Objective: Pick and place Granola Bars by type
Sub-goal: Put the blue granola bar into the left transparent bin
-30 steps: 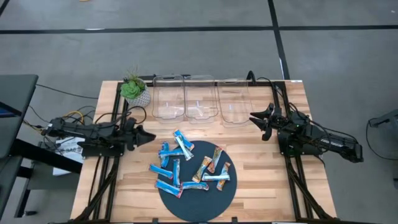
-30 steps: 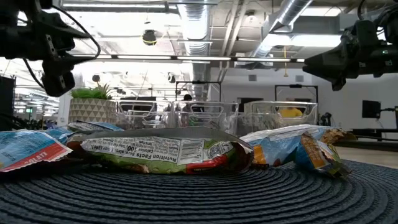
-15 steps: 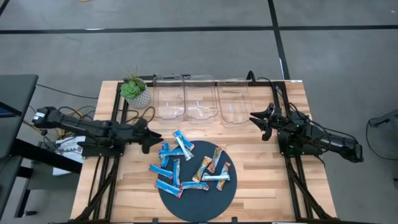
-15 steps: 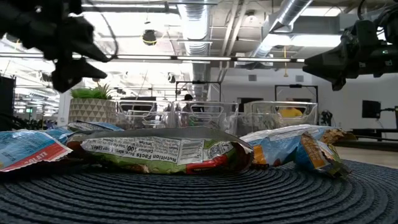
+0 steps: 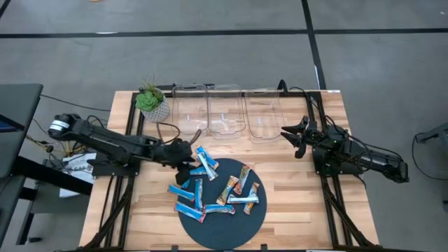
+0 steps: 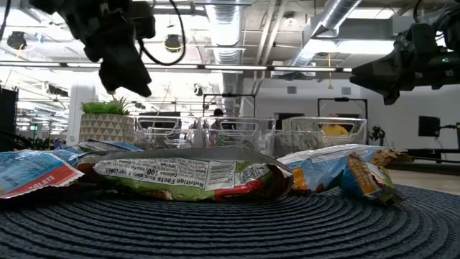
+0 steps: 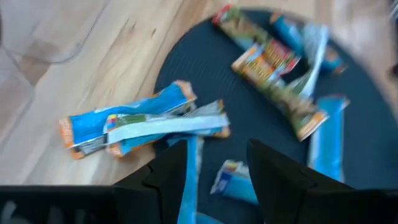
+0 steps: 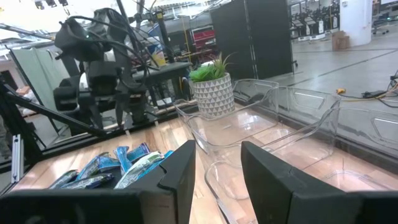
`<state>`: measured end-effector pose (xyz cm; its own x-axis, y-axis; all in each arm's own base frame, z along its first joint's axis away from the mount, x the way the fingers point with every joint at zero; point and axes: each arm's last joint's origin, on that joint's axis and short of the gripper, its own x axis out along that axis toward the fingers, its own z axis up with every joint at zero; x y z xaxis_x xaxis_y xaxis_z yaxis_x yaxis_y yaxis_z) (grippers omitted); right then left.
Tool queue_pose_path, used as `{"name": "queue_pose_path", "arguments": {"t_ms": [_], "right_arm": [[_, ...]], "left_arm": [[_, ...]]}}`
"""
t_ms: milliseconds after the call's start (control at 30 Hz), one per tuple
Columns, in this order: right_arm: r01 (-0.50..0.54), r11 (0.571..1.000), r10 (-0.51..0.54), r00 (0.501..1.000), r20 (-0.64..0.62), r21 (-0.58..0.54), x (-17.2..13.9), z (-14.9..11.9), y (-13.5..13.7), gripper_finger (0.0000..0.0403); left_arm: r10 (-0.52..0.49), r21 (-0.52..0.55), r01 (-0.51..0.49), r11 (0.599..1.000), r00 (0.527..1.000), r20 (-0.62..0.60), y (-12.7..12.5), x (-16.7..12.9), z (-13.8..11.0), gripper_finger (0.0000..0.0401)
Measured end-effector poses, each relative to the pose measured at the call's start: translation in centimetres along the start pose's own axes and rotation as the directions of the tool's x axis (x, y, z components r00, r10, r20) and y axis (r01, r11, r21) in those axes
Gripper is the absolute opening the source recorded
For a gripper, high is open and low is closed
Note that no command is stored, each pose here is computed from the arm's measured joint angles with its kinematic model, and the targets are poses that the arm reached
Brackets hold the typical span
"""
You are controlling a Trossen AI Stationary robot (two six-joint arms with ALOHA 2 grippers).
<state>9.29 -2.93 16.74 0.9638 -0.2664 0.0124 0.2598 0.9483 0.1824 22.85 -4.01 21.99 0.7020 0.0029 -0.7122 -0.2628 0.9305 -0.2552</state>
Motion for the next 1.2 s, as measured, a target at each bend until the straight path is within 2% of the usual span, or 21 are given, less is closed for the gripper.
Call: {"name": "queue_pose_path", "arguments": {"t_ms": [200, 433, 833, 1067, 1200], "right_arm": [[0.0, 1.0, 0.0, 1.0, 0.001, 0.0, 0.0, 0.0, 0.0, 0.0123], [0.0, 1.0, 0.0, 1.0, 0.001, 0.0, 0.0, 0.0, 0.0, 0.0123], [0.0, 1.0, 0.0, 1.0, 0.001, 0.0, 0.0, 0.0, 0.0, 0.0123], [0.0, 1.0, 0.0, 1.0, 0.0, 0.0, 0.0, 0.0, 0.0, 0.0123], [0.0, 1.0, 0.0, 1.0, 0.001, 0.0, 0.0, 0.0, 0.0, 0.0123]], "left_arm": [[0.073, 0.149, -0.046, 0.988, 0.98, -0.183, -0.6, 1.4, 0.3, 0.016], [0.06, 0.23, 0.015, 0.973, 0.946, -0.318, -1.0, 3.3, 0.0, 0.016], [0.143, 0.319, -0.016, 0.948, 0.914, -0.378, -0.7, 5.8, -1.0, 0.016], [0.173, 0.328, -0.023, 0.945, 0.882, -0.437, -0.4, 7.4, -2.0, 0.016], [0.177, 0.335, -0.022, 0.942, 0.879, -0.442, -0.4, 7.8, -2.1, 0.016]]}}
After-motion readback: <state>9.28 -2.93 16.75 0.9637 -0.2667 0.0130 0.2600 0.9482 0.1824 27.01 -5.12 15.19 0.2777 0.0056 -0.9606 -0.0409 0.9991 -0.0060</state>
